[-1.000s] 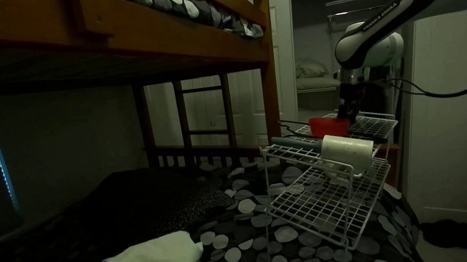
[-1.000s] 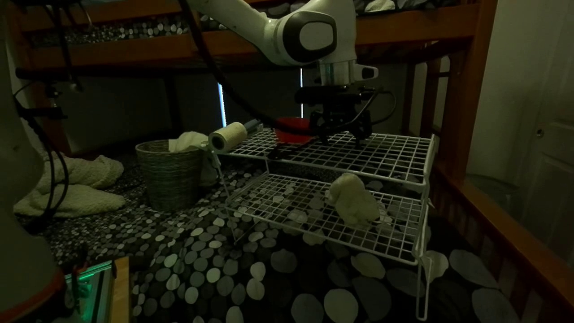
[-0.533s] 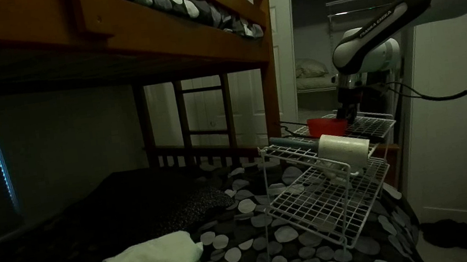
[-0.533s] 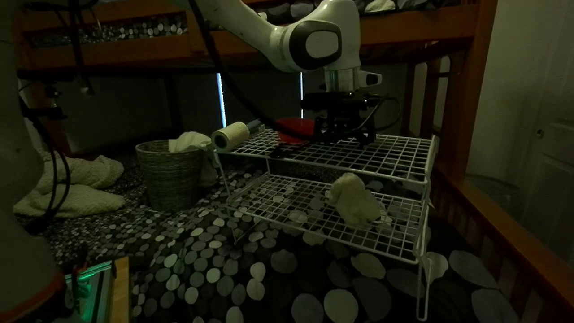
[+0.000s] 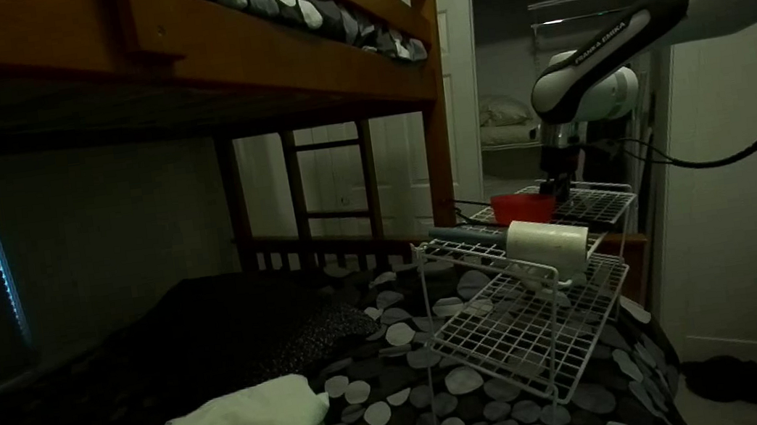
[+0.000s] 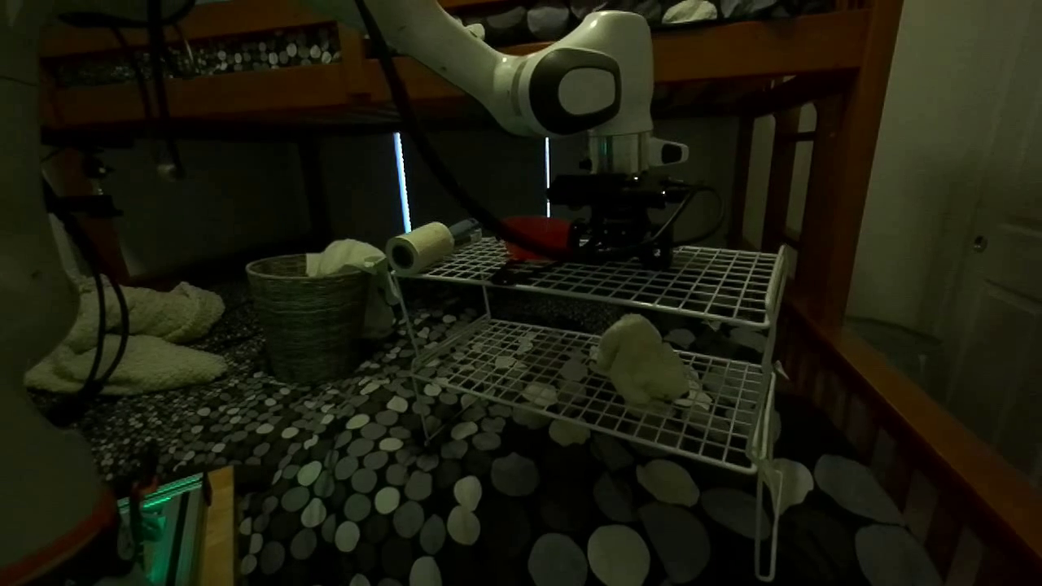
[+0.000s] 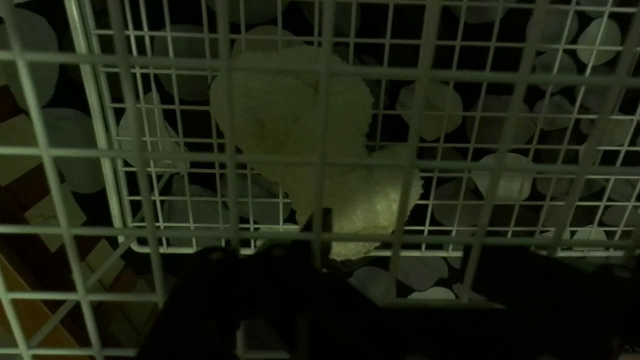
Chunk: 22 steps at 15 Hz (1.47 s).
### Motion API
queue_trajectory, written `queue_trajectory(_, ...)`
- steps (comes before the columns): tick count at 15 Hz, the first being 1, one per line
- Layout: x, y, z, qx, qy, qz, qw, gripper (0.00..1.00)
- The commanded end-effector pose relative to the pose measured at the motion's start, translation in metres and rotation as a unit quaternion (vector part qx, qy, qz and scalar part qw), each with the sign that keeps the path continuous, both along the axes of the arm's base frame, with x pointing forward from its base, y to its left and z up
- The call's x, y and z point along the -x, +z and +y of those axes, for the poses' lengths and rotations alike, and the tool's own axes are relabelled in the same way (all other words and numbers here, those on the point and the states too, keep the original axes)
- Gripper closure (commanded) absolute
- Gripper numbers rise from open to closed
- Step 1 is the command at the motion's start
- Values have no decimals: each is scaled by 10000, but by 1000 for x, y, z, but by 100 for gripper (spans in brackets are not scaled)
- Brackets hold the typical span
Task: Turn the white rack to the right
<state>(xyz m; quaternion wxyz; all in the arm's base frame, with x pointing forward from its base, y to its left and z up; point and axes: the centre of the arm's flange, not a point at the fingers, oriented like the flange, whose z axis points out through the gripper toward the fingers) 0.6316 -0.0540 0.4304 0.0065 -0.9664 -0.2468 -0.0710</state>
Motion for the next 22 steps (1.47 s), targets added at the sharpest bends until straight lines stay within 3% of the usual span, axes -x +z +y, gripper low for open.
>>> queue_trajectory(1,-3,-16,-5,-348,71,406,9985,63)
queue_trajectory(6,-10,5,-18,-1052,-155,560,9927,75)
queue_trajectory(8,-12,17,-23,-1212,-199,550,9909,75)
queue_trajectory(16,-27,50,-10,-1310,-570,627,9878,75)
queue_trajectory(19,-18,78,-10,-1434,-647,354,9869,75)
queue_trajectory(20,-26,35,-21,-779,-568,427,9944,50)
queue_trajectory(21,-27,39,-20,-839,-597,388,9939,50)
queue_trajectory(22,-26,42,-19,-887,-609,374,9935,75)
